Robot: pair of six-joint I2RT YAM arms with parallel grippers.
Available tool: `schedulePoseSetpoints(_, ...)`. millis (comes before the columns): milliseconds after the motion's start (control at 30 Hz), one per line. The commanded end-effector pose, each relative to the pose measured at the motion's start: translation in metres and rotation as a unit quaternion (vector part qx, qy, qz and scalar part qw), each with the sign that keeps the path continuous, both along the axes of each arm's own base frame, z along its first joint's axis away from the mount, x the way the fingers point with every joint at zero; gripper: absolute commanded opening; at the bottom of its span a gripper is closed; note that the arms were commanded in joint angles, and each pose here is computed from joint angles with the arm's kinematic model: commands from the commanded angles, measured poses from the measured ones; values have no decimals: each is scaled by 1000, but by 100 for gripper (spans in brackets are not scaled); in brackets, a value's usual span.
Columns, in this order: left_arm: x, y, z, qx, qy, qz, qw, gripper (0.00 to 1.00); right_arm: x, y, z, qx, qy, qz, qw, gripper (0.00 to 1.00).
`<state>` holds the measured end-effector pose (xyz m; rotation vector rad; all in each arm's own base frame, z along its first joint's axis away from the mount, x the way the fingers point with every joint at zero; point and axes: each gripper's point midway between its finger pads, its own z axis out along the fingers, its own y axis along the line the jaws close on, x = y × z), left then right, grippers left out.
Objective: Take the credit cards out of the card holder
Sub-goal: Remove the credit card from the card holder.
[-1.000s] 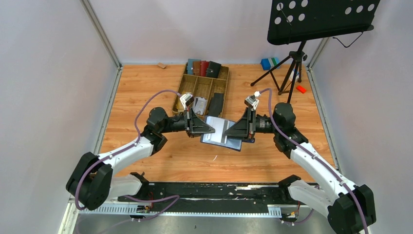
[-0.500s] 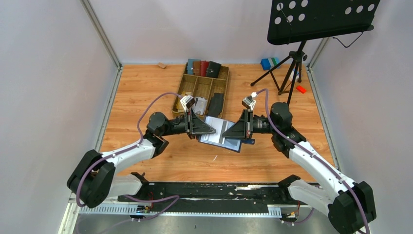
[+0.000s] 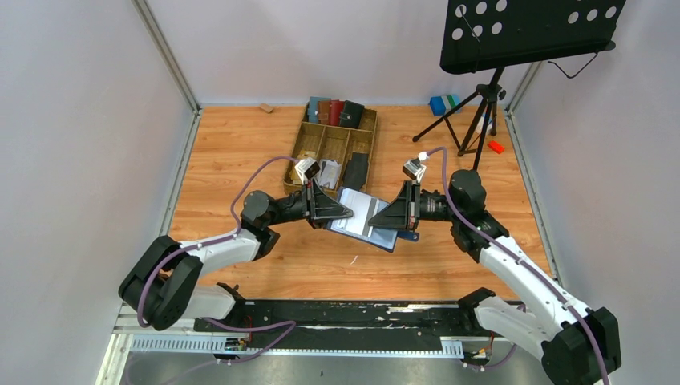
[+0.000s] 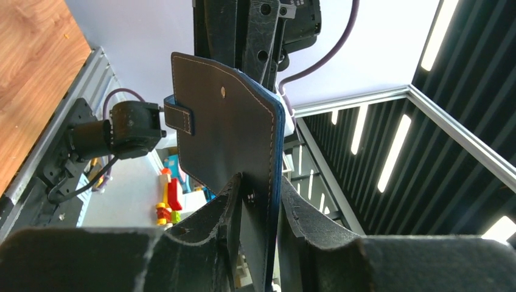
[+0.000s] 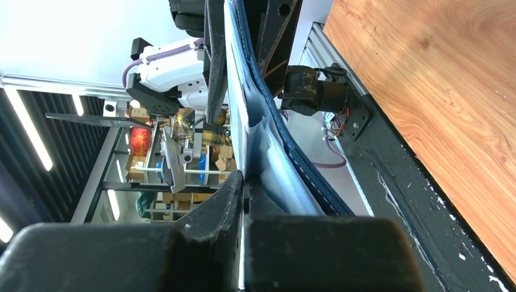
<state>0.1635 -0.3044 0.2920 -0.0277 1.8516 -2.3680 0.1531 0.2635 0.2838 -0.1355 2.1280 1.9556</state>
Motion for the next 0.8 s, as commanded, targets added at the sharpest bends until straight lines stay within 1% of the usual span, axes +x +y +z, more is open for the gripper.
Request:
schedulePoseSetpoints(0, -2, 9, 25, -43, -38, 9, 998, 32, 1, -6, -2, -5, -10, -11, 1000, 0)
schedulePoseSetpoints(33, -2, 10, 25, -44, -39, 9, 998, 30, 1, -6, -2, -5, -10, -12, 1000, 0)
schedulePoseSetpoints(200, -2, 9, 24, -41, -39, 5, 998, 5, 2, -6, 1, -3, -12, -11, 1000, 0)
schedulePoseSetpoints(267, -2, 8, 22, -38, -39, 4, 999, 0, 2, -6, 1, -3, -12, -10, 1000, 0)
schedulePoseSetpoints(767, 2, 16, 24, -59, -27, 5, 998, 0, 0, -11, -9, -8, -7, -17, 1000, 0)
